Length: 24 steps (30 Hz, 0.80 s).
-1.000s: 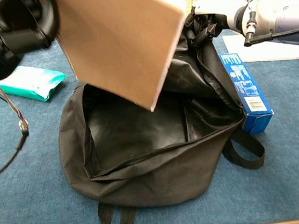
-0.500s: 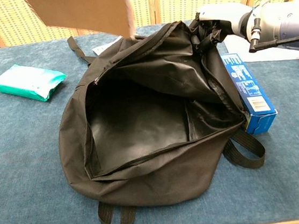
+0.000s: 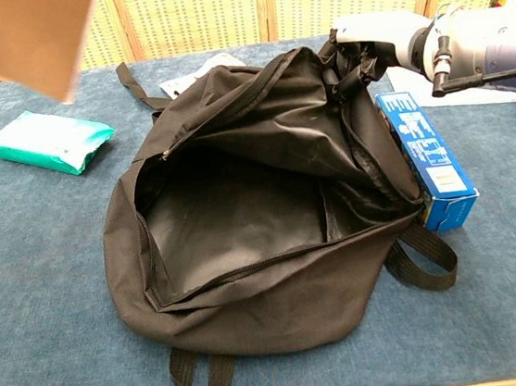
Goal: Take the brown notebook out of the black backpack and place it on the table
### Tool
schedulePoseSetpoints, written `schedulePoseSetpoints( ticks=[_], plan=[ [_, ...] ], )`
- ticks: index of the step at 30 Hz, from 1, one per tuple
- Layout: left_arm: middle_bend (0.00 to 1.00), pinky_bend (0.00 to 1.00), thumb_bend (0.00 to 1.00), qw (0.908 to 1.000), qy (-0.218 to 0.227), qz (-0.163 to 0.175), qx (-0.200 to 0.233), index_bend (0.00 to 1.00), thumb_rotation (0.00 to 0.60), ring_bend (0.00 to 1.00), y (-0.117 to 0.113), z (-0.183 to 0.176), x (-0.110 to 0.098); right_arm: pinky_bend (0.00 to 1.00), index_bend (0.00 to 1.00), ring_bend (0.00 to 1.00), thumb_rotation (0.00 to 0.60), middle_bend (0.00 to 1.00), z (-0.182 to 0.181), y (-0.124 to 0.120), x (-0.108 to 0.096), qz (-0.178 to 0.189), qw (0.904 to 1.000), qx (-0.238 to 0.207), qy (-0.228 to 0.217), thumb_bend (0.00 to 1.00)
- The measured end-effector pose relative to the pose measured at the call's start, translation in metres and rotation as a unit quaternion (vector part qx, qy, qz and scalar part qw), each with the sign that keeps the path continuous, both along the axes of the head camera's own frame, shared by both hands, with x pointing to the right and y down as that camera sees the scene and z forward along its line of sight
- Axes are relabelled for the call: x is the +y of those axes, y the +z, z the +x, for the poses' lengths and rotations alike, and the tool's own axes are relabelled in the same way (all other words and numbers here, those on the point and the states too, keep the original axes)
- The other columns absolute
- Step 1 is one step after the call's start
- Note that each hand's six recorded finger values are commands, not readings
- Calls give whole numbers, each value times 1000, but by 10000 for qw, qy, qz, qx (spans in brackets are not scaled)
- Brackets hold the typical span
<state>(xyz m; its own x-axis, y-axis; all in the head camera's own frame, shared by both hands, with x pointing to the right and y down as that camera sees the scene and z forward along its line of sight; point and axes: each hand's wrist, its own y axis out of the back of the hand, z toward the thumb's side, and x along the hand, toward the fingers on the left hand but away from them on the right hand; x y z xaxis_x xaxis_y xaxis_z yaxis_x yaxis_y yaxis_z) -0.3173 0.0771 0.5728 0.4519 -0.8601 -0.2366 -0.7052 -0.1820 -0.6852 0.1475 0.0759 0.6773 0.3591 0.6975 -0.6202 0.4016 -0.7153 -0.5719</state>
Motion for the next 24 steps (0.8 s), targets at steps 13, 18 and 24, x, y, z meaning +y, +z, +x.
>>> schedulePoseSetpoints(
  ticks=[13, 18, 24],
  plan=[
    [5, 53, 748, 9702, -347, -269, -2381, 379, 600, 0, 69, -71, -8, 595, 700, 554, 600, 675, -3, 0, 8, -90, 9998, -11, -150, 724],
    [0, 0, 556, 9581, -241, -995, -2674, 44, 600, 0, 96, -80, 1, 595, 699, 554, 600, 675, -6, -2, 10, -100, 9998, -47, -181, 724],
    [0, 0, 375, 9563, -184, -1469, -2521, 0, 600, 0, 96, -83, 11, 595, 700, 554, 600, 674, -8, -4, 13, -126, 9997, -86, -210, 724]
  ],
)
